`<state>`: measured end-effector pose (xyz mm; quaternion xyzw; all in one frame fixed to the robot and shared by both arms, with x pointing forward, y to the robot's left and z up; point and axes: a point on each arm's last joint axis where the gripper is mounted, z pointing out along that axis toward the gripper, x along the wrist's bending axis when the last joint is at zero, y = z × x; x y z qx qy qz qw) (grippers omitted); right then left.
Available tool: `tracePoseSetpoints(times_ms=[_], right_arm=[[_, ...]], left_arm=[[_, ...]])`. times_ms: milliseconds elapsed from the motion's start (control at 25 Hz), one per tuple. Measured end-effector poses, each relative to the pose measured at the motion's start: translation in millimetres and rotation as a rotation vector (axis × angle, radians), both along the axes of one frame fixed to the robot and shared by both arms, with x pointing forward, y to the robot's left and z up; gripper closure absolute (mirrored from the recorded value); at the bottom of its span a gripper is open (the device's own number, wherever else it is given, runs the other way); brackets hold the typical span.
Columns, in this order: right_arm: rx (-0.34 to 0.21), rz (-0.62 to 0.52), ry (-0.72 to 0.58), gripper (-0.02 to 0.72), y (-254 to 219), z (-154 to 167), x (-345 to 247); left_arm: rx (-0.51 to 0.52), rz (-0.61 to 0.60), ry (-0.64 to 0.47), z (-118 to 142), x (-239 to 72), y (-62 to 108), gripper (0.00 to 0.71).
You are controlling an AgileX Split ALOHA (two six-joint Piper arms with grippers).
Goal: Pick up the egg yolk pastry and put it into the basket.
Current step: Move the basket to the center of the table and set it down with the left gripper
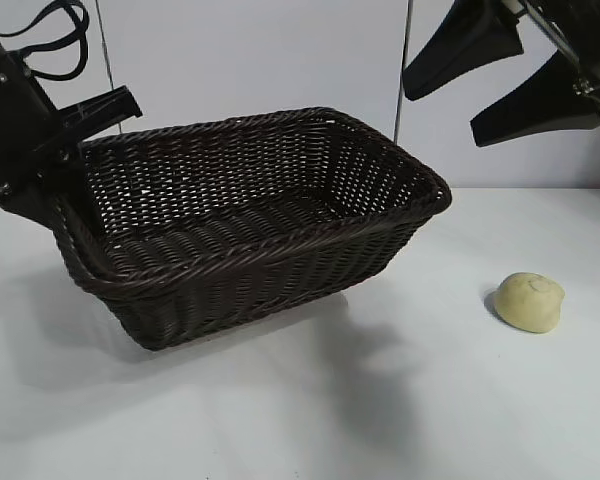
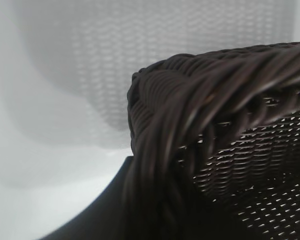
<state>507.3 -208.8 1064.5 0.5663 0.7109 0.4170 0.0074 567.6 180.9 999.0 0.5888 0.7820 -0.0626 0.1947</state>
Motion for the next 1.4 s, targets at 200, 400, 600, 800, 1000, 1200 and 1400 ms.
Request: tracePoseSetpoints(times_ms=[200, 400, 600, 800, 1000, 1200, 1400], right_arm=[[0.0, 0.005, 0.005, 0.163, 0, 0, -1], [0.001, 0.011, 0.01, 0.163, 1, 0, -1], [0.001, 0.012, 0.011, 0.163, 1, 0, -1], [0.0, 0.012, 0.01, 0.163, 1, 0, -1], [0.0, 0.012, 0.01, 0.163, 1, 0, -1], [0.0, 0.013, 0.011, 0.163, 1, 0, -1], [0.001, 0.014, 0.013, 0.163, 1, -1, -2]], left_arm=[[0.028, -0.191, -0.03, 17, 15, -6.4, 0.608], [0.062, -0.368, 0.001, 12, 35, -13.6, 0.608], [0.076, -0.442, -0.005, 5, 48, -17.6, 0.608], [0.105, -0.454, 0.021, -15, 57, -17.8, 0.608], [0.13, -0.463, 0.063, -35, 61, -16.7, 0.608], [0.122, -0.459, 0.099, -50, 63, -17.7, 0.609], [0.114, -0.456, 0.11, -54, 64, -18.6, 0.609]])
